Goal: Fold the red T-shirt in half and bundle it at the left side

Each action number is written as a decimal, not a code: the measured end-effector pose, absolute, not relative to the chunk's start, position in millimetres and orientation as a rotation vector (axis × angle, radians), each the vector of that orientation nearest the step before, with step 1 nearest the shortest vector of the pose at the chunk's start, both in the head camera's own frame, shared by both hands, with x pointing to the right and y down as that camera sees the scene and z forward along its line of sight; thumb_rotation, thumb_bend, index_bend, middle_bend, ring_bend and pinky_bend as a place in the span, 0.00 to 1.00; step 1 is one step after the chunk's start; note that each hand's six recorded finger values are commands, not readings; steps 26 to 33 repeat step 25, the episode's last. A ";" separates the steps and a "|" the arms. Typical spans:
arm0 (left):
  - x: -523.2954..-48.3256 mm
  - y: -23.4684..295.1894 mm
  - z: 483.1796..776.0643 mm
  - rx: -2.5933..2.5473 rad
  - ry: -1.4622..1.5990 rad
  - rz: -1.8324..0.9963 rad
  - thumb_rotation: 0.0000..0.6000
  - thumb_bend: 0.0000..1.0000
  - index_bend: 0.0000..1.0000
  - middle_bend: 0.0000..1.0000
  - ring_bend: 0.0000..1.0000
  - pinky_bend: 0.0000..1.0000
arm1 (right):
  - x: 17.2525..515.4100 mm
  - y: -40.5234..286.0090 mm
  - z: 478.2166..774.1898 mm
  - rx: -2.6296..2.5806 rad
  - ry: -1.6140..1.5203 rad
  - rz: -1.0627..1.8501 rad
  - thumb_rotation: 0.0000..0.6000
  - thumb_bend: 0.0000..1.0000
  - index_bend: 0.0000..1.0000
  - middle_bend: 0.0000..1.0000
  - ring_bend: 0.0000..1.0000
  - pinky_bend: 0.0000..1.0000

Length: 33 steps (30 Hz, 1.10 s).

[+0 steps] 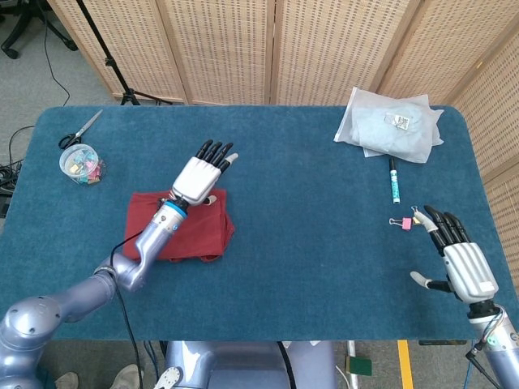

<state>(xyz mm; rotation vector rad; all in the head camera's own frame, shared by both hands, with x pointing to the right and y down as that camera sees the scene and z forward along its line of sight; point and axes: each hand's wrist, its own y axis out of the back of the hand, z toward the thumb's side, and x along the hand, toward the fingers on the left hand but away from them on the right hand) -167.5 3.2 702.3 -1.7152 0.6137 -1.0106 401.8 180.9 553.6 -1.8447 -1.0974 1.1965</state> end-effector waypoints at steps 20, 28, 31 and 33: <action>-397.9 77.5 582.6 -1.682 1.018 -1.211 1.00 0.00 0.00 0.00 0.00 0.00 | 403.1 179.8 540.4 -1.769 -1.119 1.161 1.00 0.00 0.00 0.00 0.00 0.00; -450.5 125.9 568.0 -1.648 1.173 -1.272 1.00 0.00 0.00 0.00 0.00 0.00 | 404.9 179.0 535.2 -1.735 -1.127 1.151 1.00 0.00 0.00 0.00 0.00 0.00; -450.5 125.9 568.0 -1.648 1.173 -1.272 1.00 0.00 0.00 0.00 0.00 0.00 | 404.9 179.0 535.2 -1.735 -1.127 1.151 1.00 0.00 0.00 0.00 0.00 0.00; -450.5 125.9 568.0 -1.648 1.173 -1.272 1.00 0.00 0.00 0.00 0.00 0.00 | 404.9 179.0 535.2 -1.735 -1.127 1.151 1.00 0.00 0.00 0.00 0.00 0.00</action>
